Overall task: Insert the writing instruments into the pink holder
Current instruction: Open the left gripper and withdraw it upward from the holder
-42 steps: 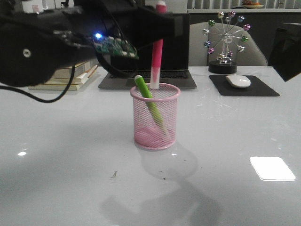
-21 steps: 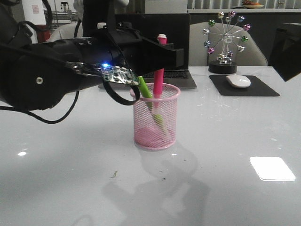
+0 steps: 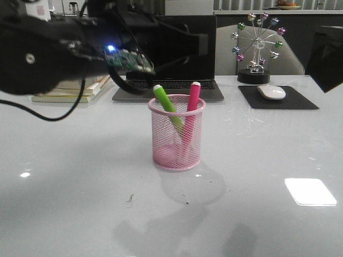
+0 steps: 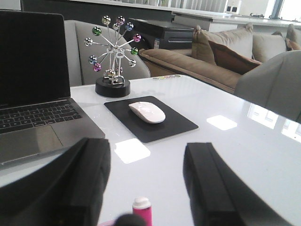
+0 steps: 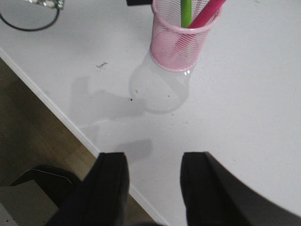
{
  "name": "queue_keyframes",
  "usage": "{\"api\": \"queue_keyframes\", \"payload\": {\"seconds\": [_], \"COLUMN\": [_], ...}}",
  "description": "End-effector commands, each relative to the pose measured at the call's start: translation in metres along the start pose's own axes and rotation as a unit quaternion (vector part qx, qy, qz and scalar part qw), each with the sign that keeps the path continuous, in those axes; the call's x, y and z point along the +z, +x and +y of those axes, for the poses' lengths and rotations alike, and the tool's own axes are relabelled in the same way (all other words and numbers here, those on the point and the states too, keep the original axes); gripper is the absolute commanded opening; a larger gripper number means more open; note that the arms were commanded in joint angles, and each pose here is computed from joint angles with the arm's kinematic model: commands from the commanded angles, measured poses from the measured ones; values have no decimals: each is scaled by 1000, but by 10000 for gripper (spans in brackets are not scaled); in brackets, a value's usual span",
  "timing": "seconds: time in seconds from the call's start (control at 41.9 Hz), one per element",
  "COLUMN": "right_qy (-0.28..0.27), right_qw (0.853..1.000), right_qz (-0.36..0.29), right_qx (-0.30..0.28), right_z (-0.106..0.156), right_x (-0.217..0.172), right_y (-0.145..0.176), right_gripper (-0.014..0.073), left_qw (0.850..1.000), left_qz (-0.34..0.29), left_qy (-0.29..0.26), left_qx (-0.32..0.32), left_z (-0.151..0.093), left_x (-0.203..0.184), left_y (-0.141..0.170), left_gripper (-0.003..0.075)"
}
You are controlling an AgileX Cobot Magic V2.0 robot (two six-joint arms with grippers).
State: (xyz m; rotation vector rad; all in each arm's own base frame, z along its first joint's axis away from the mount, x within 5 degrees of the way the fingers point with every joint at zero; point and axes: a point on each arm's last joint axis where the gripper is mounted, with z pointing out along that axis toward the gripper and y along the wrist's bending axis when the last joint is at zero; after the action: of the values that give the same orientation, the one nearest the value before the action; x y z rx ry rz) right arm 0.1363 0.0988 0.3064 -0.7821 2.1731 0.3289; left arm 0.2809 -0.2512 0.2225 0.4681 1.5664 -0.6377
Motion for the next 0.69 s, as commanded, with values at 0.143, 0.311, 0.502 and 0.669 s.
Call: {"api": "queue_keyframes", "payload": {"seconds": [0.143, 0.311, 0.502, 0.669], "right_qy": [8, 8, 8, 8], "right_qw": [999, 999, 999, 999], "right_qz": [-46, -46, -46, -46], "right_qx": [-7, -7, -7, -7], "right_z": [-2, -2, -2, -2], "right_x": [-7, -7, -7, -7], "right_y": [-13, -13, -13, -13], "right_gripper": [392, 392, 392, 392], "left_qw": [995, 974, 961, 958], "left_qz": [83, 217, 268, 280], "left_qy": [-4, -14, -31, -32], "left_qx": [54, 57, 56, 55], "left_z": [-5, -2, 4, 1], "left_x": [-36, -79, -130, -178], "left_y": [-90, -127, -152, -157], "left_gripper": [428, 426, 426, 426]}}
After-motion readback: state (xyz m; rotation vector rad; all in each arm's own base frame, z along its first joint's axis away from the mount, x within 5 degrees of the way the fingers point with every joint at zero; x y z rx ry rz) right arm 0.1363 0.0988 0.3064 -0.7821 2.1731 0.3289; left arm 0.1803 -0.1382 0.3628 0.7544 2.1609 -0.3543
